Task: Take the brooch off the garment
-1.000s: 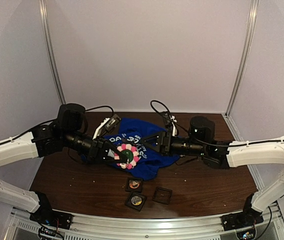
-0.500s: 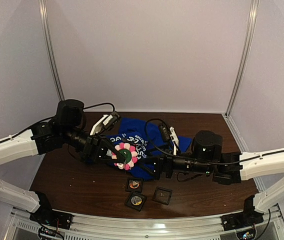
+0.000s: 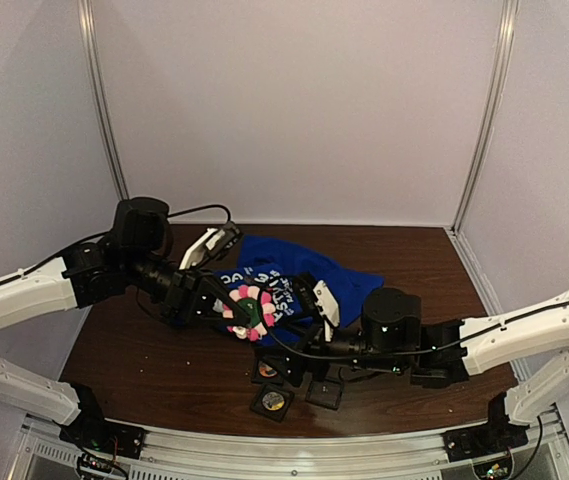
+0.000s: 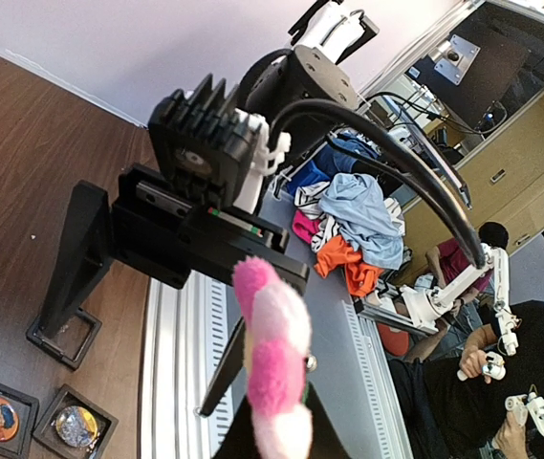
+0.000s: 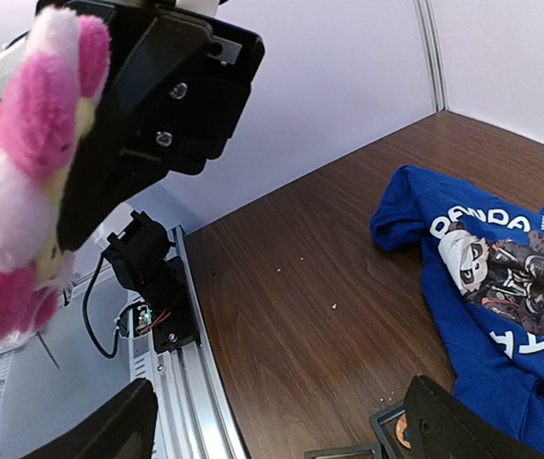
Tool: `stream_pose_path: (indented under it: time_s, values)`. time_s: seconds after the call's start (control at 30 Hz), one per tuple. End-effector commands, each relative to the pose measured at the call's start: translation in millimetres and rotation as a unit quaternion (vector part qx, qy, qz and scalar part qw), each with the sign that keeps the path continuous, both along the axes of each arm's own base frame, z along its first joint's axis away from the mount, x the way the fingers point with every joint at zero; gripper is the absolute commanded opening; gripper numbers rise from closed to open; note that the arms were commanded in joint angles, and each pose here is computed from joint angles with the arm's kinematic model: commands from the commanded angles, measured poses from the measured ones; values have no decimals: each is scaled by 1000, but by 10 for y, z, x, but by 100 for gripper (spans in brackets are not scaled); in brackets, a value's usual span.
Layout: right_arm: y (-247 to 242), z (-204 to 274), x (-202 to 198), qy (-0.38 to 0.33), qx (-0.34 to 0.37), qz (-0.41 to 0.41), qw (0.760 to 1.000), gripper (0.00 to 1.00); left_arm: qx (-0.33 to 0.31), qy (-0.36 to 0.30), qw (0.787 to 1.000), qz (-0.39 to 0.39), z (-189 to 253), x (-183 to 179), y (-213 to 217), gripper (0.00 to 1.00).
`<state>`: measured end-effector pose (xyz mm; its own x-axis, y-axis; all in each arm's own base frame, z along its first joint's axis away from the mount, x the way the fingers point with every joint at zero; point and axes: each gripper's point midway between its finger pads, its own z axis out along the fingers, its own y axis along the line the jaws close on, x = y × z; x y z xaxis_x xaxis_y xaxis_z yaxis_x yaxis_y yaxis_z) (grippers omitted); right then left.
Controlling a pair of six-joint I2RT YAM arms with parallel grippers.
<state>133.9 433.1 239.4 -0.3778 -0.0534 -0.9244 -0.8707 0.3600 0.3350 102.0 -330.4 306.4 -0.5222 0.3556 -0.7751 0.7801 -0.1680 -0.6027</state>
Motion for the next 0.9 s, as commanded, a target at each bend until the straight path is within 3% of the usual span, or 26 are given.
stream_pose_path:
  time_s: [0.0, 0.47, 0.87]
  values:
    - [86, 313, -45, -23, 48, 3, 999, 91, -9, -5, 1000, -3, 64, 29, -20, 0]
    - [149, 653, -245, -23, 90, 52, 994, 93, -4, -5, 1000, 1, 29, 45, -24, 0]
    - [138, 816, -198, -2, 125, 37, 991, 91, -10, -8, 1000, -7, 52, 12, -8, 0]
